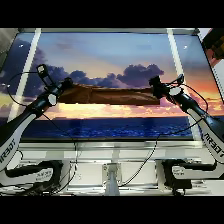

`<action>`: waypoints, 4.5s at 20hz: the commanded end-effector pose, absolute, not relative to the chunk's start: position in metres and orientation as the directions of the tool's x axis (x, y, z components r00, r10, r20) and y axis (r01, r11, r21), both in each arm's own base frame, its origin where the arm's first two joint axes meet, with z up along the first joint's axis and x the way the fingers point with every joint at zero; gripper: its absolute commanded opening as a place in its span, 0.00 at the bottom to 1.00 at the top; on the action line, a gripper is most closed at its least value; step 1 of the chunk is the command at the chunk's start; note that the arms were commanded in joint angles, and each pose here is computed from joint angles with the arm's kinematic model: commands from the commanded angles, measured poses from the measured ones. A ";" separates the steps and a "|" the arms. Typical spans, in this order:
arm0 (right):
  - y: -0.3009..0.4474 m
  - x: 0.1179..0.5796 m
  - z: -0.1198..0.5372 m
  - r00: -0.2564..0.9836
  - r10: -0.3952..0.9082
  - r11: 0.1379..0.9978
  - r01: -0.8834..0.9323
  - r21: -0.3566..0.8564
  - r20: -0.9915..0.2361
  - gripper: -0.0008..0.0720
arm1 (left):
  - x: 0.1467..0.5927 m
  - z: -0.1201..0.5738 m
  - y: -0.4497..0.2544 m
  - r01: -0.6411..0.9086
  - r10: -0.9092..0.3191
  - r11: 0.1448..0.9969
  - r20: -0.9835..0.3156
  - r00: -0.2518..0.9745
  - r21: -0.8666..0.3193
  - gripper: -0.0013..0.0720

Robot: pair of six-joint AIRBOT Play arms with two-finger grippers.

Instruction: Fold the clothes and pants, and hang the long-sleeved shirts on hangers.

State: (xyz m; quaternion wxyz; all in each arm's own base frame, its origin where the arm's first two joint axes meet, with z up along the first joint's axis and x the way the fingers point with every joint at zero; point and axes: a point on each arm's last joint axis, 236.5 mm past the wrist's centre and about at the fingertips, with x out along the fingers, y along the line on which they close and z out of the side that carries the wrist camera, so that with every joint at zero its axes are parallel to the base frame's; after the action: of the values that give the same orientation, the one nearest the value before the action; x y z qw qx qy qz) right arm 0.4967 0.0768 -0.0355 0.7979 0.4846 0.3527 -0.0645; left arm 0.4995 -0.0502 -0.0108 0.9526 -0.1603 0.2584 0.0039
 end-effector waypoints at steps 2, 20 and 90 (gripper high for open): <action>0.080 0.501 0.004 0.746 0.289 0.721 0.243 0.649 -0.600 0.66 | 0.486 0.027 -0.032 -0.082 -0.066 0.957 -0.488 0.870 -0.277 0.99; 0.034 0.496 0.017 0.759 0.209 0.811 0.218 0.543 -0.616 0.66 | 0.450 -0.032 0.006 0.051 -0.640 0.726 -0.646 0.416 -0.686 1.00; 0.339 0.454 -0.052 0.455 0.576 0.778 -0.050 0.626 -0.679 0.04 | 0.421 0.162 -0.326 0.602 -0.881 0.471 -0.304 0.363 -0.645 0.04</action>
State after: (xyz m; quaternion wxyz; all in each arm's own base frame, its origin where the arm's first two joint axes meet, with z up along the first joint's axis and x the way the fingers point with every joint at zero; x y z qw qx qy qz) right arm 0.4561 0.3078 -0.0517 0.8155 0.2741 0.4796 0.1728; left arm 0.4252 -0.3164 0.1590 0.7985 -0.2169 0.3219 -0.4602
